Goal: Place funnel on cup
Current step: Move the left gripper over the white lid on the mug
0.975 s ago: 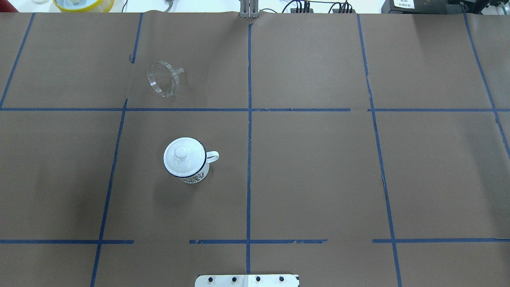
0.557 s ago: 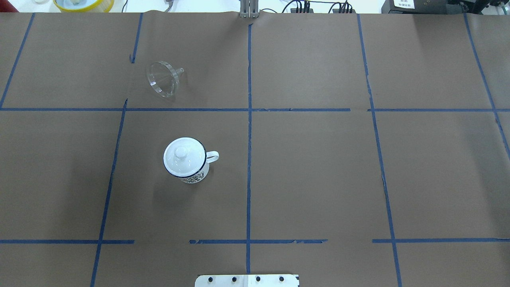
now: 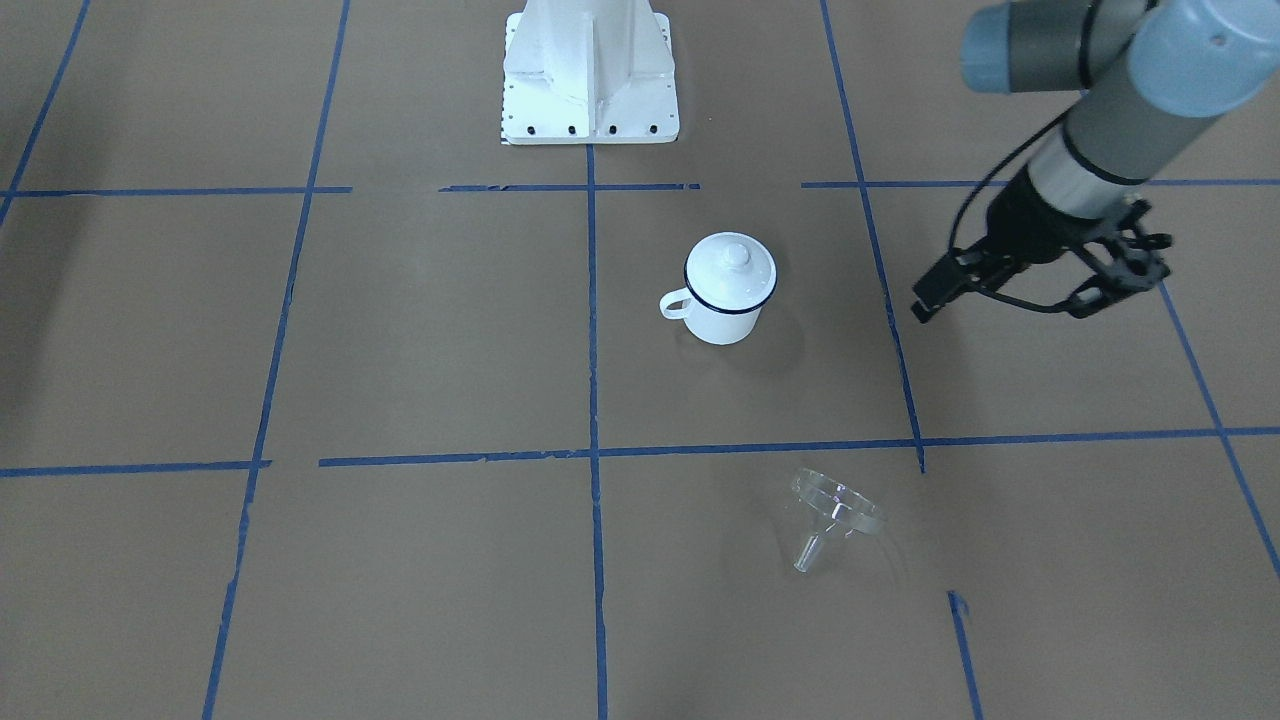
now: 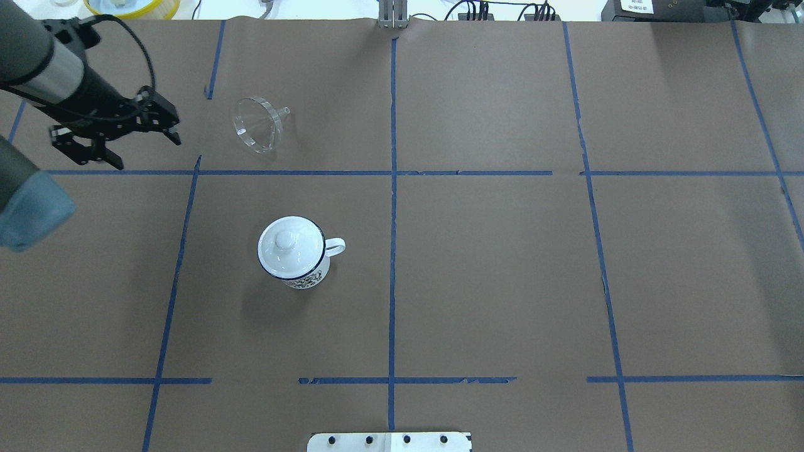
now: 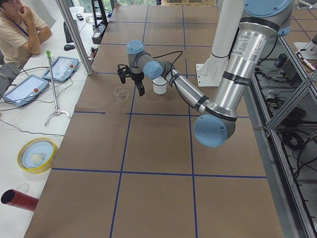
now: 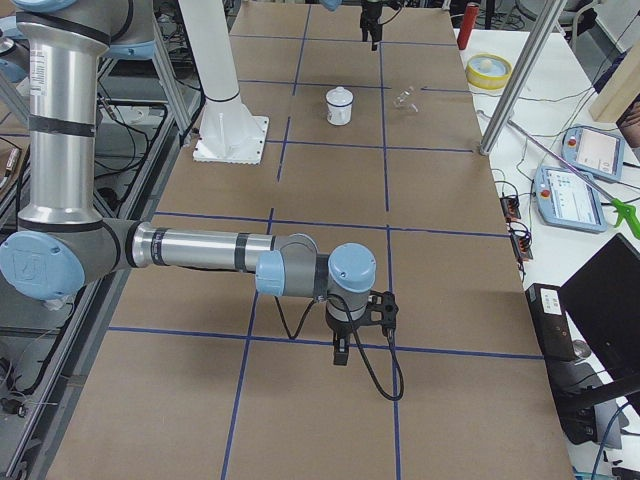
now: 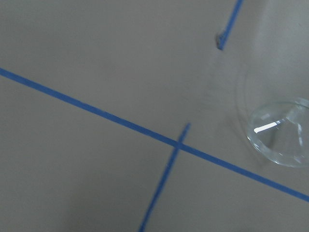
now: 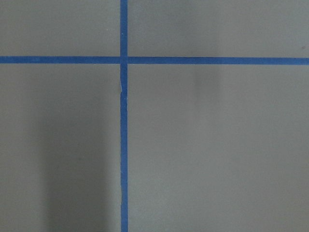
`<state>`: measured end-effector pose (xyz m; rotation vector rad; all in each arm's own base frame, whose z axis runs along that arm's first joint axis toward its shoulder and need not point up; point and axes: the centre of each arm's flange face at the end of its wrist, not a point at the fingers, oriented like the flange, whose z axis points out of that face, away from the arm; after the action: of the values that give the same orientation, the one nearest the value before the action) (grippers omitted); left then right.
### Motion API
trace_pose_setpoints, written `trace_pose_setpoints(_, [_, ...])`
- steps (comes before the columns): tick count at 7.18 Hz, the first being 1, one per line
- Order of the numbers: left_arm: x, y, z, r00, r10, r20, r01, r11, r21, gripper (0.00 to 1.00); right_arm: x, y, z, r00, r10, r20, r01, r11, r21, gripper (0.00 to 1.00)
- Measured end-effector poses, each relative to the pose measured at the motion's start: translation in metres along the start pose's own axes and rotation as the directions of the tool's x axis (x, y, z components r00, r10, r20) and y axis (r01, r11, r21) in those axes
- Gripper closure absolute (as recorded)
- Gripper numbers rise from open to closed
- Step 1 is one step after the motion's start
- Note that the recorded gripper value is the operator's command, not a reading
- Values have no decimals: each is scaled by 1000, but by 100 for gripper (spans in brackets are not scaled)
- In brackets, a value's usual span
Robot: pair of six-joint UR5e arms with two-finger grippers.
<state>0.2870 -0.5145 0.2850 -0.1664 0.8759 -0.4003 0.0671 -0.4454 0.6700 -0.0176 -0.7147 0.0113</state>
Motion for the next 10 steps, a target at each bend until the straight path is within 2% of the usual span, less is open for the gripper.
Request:
trace_pose_setpoints(2, [59,85,31,996,-74,46,76,996,-41,1,0,0,0,1000,0,0,0,1000,0,0])
trace_pose_setpoints(3, [76,112,40,993,-109,54,112,992,-54,1,0,0,0,1000,0,0,0,1000,0,0])
trace_pose_setpoints(4, [87,129,46,990,-131,59,135,989,-55,1,0,0,0,1000,0,0,0,1000,0,0])
trace_pose_setpoints(7, [104,144,60,989,-132,62,132,991,8,5,0,0,0,1000,0,0,0,1000,0,0])
trace_pose_setpoints(8, [108,149,70,989,-127,76,127,992,12,10,0,0,0,1000,0,0,0,1000,0,0])
trace_pose_setpoints(9, [110,152,77,988,-124,86,124,992,11,23,0,0,0,1000,0,0,0,1000,0,0])
trace_pose_setpoints(10, [110,154,81,988,-122,92,121,993,10,41,0,0,0,1000,0,0,0,1000,0,0])
